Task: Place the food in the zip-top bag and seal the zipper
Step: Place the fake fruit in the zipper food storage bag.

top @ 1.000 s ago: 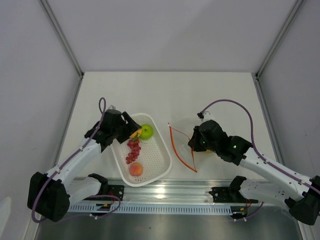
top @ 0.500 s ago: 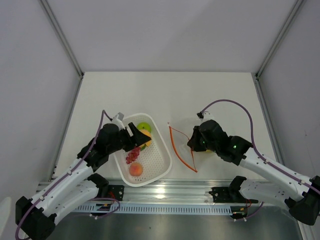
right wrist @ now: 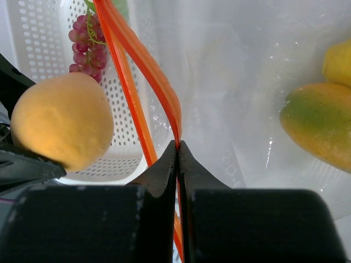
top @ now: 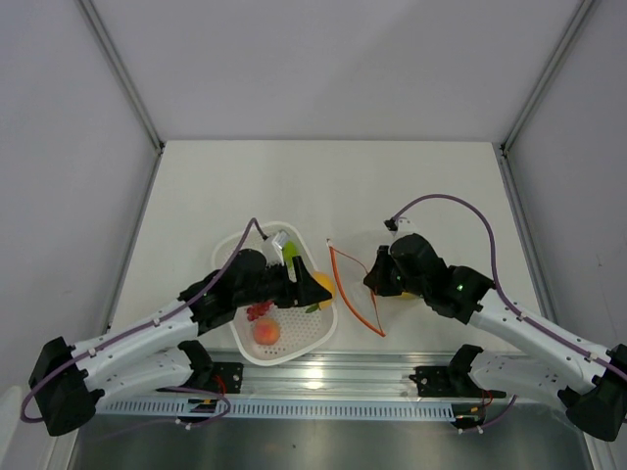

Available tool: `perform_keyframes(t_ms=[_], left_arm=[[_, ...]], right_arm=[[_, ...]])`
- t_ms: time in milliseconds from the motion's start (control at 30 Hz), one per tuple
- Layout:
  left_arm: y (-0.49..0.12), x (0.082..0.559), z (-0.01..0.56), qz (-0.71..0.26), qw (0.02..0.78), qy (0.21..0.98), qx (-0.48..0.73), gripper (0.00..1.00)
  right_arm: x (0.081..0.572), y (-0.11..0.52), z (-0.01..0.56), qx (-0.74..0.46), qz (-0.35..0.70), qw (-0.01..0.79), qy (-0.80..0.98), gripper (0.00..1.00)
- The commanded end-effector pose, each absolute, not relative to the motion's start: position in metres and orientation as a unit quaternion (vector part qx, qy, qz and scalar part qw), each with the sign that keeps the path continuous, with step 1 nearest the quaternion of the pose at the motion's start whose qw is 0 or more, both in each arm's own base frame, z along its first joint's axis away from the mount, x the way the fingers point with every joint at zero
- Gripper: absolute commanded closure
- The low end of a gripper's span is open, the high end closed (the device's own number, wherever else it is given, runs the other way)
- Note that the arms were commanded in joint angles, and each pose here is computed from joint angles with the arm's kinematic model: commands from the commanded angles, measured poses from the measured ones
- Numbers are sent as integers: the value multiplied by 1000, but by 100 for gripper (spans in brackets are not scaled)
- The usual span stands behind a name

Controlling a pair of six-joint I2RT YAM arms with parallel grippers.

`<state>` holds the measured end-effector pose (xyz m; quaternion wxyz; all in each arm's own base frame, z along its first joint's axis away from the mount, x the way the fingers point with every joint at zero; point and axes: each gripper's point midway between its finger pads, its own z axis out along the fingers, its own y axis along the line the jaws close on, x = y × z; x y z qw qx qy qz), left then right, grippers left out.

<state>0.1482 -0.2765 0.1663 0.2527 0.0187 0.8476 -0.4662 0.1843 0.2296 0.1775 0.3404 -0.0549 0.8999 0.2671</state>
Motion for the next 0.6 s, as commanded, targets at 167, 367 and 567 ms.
perform_keyframes(t_ms=[167,367,567], left_arm=[[-316,144,218,-522,270,806,64,99],[-326,145,215,-516,253,816,56,99],[-340,152,205,-520,239,819,45,96]], right_arm=[[186,240,190,-61,287,351,889,100],[186,242,193,-63,294,352,886,100],[183,243,205,-62,308,358,879,100]])
